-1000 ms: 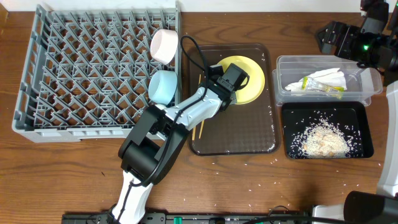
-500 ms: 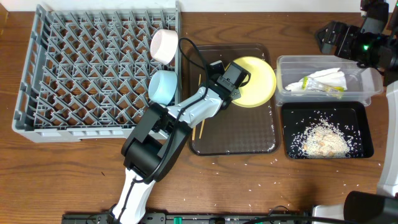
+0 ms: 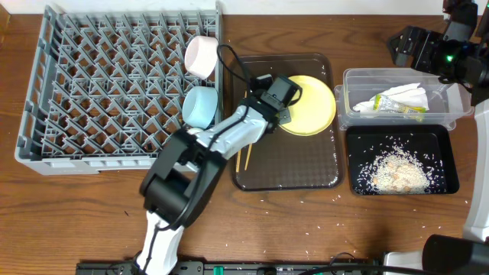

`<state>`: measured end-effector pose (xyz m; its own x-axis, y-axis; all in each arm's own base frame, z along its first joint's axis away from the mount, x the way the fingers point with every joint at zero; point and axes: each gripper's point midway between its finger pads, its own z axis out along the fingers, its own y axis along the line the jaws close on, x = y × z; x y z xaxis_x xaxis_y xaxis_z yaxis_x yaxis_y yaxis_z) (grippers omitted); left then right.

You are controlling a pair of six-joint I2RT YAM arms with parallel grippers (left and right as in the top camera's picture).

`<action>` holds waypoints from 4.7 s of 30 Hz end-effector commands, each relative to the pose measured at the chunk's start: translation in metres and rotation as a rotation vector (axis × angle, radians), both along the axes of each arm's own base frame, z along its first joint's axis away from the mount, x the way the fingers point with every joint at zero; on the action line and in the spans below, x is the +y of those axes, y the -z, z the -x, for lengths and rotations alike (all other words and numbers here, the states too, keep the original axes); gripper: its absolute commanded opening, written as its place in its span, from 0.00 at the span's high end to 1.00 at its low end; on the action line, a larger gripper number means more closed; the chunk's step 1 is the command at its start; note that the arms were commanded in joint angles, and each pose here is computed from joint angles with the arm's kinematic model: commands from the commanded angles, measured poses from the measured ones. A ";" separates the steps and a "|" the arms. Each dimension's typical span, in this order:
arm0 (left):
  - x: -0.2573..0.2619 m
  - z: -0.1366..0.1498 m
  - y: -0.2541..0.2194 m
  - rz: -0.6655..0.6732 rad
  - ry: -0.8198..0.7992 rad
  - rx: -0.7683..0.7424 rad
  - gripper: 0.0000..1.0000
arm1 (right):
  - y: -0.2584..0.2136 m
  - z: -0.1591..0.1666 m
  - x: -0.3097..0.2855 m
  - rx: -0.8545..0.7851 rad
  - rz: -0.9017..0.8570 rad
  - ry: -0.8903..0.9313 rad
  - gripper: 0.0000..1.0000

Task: Sort waste into correct bins and load items into the dishwasher
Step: 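Lift and tilt the yellow plate with the left gripper, then carry the yellow plate left and lower it into the dish rack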

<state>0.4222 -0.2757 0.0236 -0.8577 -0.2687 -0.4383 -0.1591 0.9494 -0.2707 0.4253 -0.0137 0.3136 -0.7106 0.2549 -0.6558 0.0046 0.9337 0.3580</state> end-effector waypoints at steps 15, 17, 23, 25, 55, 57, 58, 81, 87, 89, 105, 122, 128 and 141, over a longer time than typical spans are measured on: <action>0.024 -0.017 -0.155 0.097 0.060 -0.282 0.71 | -0.003 0.002 -0.002 -0.003 -0.010 0.011 0.01; 0.025 -0.011 -0.140 0.139 -0.021 -0.211 0.54 | -0.003 0.002 -0.002 -0.003 -0.010 0.011 0.01; 0.011 0.003 -0.085 0.243 -0.115 -0.005 0.20 | -0.003 0.002 -0.002 -0.003 -0.010 0.011 0.01; 0.006 0.007 -0.068 0.261 -0.131 0.050 0.17 | -0.003 0.002 -0.002 -0.003 -0.010 0.011 0.01; -0.010 0.013 0.035 0.265 -0.181 0.228 0.44 | -0.003 0.002 -0.002 -0.003 -0.010 0.011 0.01; -0.010 0.013 0.044 0.259 -0.183 0.236 0.45 | -0.003 0.002 -0.002 -0.003 -0.010 0.011 0.01; -0.009 0.014 0.048 0.256 -0.192 0.245 0.45 | -0.003 0.002 -0.002 -0.003 -0.010 0.011 0.01; -0.005 -0.006 0.024 0.281 -0.136 0.163 0.92 | -0.003 0.002 -0.002 -0.003 -0.010 0.011 0.01; 0.000 -0.021 -0.032 0.314 -0.079 0.045 0.92 | -0.003 0.002 -0.002 -0.003 -0.010 0.011 0.01; -0.002 -0.021 -0.039 0.341 -0.067 0.046 0.92 | -0.003 0.002 -0.002 -0.003 -0.010 0.011 0.01; 0.013 -0.040 -0.138 0.439 0.093 -0.165 0.93 | -0.003 0.002 -0.002 -0.003 -0.010 0.011 0.01; 0.195 -0.043 -0.230 0.298 -0.109 -0.344 0.93 | -0.003 0.002 -0.002 -0.003 -0.010 0.011 0.01; 0.264 -0.040 -0.227 0.215 -0.198 -0.348 0.93 | -0.003 0.002 -0.002 -0.003 -0.010 0.011 0.01; 0.363 -0.035 -0.224 -0.118 -0.348 -0.380 0.93 | -0.003 0.002 -0.002 -0.003 -0.010 0.011 0.01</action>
<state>0.4618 0.0687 0.2380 -0.5186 -0.5149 -0.6826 -0.3561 0.8559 -0.3750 0.4253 -0.0137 0.3136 -0.7106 0.2549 -0.6558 0.0046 0.9337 0.3580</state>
